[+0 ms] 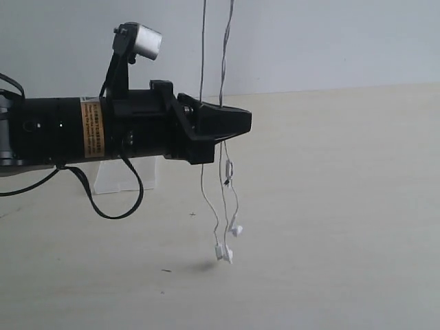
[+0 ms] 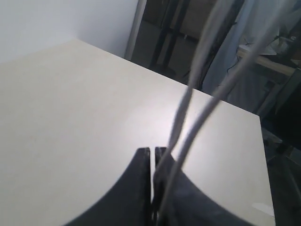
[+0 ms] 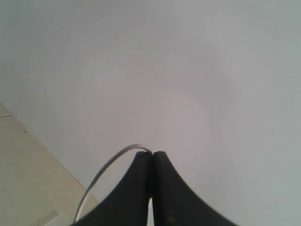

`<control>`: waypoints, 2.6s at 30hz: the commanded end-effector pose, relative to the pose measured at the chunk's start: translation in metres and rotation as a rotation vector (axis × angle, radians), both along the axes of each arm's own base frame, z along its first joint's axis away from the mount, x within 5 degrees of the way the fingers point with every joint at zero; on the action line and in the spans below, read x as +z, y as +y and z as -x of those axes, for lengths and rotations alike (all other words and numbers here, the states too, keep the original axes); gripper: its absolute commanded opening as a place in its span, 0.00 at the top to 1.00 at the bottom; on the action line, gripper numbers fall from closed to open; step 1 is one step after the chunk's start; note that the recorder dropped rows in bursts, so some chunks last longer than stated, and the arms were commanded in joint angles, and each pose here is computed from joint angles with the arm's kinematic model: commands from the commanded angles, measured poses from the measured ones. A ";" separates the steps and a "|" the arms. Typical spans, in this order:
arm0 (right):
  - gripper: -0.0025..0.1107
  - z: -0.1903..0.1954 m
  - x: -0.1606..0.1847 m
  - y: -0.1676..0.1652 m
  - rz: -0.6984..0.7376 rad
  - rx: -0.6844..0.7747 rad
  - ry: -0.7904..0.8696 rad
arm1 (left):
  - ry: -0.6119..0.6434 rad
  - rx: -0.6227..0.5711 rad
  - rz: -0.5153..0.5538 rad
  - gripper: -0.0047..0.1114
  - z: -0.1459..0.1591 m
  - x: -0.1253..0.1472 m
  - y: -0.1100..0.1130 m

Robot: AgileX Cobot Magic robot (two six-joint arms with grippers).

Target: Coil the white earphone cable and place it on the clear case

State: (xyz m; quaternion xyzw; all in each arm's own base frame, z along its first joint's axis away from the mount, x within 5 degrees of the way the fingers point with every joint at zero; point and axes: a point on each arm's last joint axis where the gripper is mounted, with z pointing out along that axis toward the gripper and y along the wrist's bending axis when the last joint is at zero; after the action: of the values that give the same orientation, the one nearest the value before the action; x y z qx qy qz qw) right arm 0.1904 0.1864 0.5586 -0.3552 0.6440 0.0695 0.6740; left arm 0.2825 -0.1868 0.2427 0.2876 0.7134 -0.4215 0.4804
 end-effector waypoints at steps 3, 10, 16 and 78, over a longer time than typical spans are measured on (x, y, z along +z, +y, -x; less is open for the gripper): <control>0.98 0.001 0.003 -0.003 0.002 -0.007 -0.009 | -0.002 -0.068 0.044 0.74 0.005 0.005 -0.005; 0.98 0.001 0.003 -0.003 0.004 -0.008 -0.005 | 0.020 -0.051 0.050 0.59 0.004 0.004 -0.004; 0.98 0.001 0.003 -0.003 0.004 -0.008 -0.005 | 0.021 -0.050 0.051 0.67 0.004 0.004 -0.004; 0.98 0.077 -0.135 -0.065 0.161 0.057 0.613 | -0.071 0.170 0.012 0.96 0.022 0.111 0.023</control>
State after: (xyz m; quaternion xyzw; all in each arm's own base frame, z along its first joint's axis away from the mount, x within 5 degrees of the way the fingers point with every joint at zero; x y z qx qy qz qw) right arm 0.1034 0.1086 0.4486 -0.3886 0.8180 0.1287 0.4041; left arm 0.2695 -0.1663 0.3465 0.2382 0.7074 -0.3704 0.5528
